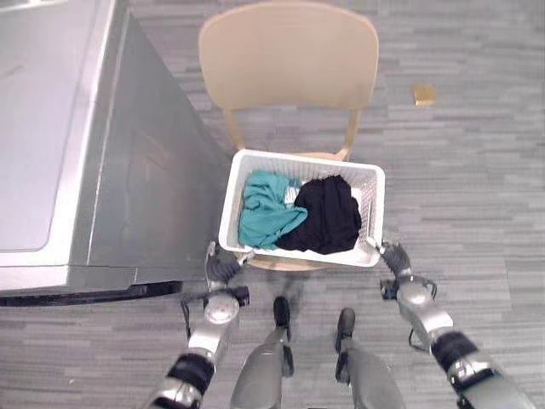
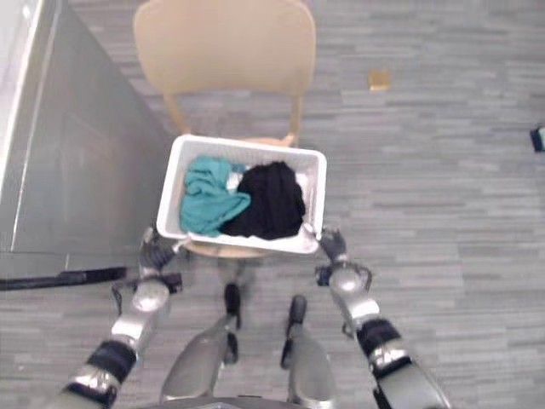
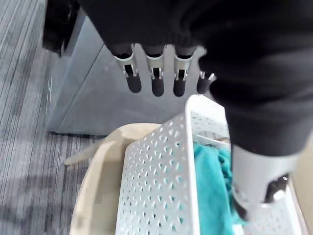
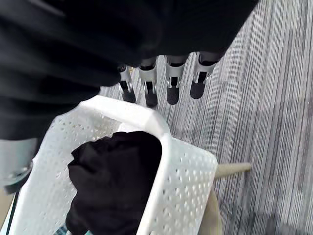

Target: Grab the laundry basket,head to the washer,open it,put in the laundry and shut it.

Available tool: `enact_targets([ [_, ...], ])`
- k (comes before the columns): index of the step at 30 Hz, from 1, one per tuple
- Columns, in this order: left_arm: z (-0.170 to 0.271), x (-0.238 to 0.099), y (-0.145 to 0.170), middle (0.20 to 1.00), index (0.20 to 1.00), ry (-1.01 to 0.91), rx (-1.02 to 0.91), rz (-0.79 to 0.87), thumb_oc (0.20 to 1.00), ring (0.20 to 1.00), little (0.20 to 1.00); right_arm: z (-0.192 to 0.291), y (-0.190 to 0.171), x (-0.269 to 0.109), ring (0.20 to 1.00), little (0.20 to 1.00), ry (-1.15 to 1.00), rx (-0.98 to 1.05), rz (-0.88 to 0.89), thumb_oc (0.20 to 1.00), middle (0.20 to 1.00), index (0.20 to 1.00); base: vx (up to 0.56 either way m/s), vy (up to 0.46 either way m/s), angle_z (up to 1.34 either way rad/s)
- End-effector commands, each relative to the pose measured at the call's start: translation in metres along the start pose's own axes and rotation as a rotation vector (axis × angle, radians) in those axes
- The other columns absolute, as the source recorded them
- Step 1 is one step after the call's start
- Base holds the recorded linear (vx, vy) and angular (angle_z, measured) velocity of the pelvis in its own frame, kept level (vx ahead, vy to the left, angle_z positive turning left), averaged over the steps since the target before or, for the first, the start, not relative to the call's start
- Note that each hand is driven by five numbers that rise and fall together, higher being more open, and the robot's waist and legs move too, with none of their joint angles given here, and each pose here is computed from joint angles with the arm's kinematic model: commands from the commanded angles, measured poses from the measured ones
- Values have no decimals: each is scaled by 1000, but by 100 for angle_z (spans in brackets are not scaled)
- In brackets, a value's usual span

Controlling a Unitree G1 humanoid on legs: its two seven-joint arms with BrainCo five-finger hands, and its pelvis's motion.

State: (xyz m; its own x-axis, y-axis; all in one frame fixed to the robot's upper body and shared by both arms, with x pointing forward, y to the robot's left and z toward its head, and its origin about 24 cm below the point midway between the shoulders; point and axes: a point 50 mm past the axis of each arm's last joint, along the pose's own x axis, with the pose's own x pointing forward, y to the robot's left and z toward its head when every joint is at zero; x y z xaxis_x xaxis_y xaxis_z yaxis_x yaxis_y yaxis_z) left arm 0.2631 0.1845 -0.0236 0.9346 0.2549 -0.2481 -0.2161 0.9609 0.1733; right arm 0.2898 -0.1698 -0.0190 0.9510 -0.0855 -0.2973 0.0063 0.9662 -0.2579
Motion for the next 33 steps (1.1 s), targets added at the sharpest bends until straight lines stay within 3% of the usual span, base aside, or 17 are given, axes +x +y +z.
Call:
enact_targets([
  [1, 40, 15, -8, 1000, 1000, -163, 7, -63, 1000, 1000, 1000, 34, 11, 6, 1000, 1000, -139, 22, 61, 1000, 1000, 1000, 23, 8, 3],
  [10, 21, -1, 34, 1000, 1000, -138, 140, -118, 1000, 1000, 1000, 5, -45, -9, 1000, 1000, -87, -136, -20, 1000, 1000, 1000, -19, 42, 6],
  [16, -41, -33, 71, 1000, 1000, 105, 246, -132, 1000, 1000, 1000, -36, -74, -40, 1000, 1000, 25, -185, -35, 1000, 1000, 1000, -15, 161, -4],
  [27, -119, -68, 92, 1000, 1000, 472, 244, -36, 1000, 1000, 1000, -113, -48, -69, 1000, 1000, 333, -128, 40, 1000, 1000, 1000, -61, 57, -8],
  [33, -128, -66, 85, 1000, 1000, 524, 232, -14, 1000, 1000, 1000, -120, -38, -69, 1000, 1000, 370, -82, 48, 1000, 1000, 1000, -58, -77, 60],
])
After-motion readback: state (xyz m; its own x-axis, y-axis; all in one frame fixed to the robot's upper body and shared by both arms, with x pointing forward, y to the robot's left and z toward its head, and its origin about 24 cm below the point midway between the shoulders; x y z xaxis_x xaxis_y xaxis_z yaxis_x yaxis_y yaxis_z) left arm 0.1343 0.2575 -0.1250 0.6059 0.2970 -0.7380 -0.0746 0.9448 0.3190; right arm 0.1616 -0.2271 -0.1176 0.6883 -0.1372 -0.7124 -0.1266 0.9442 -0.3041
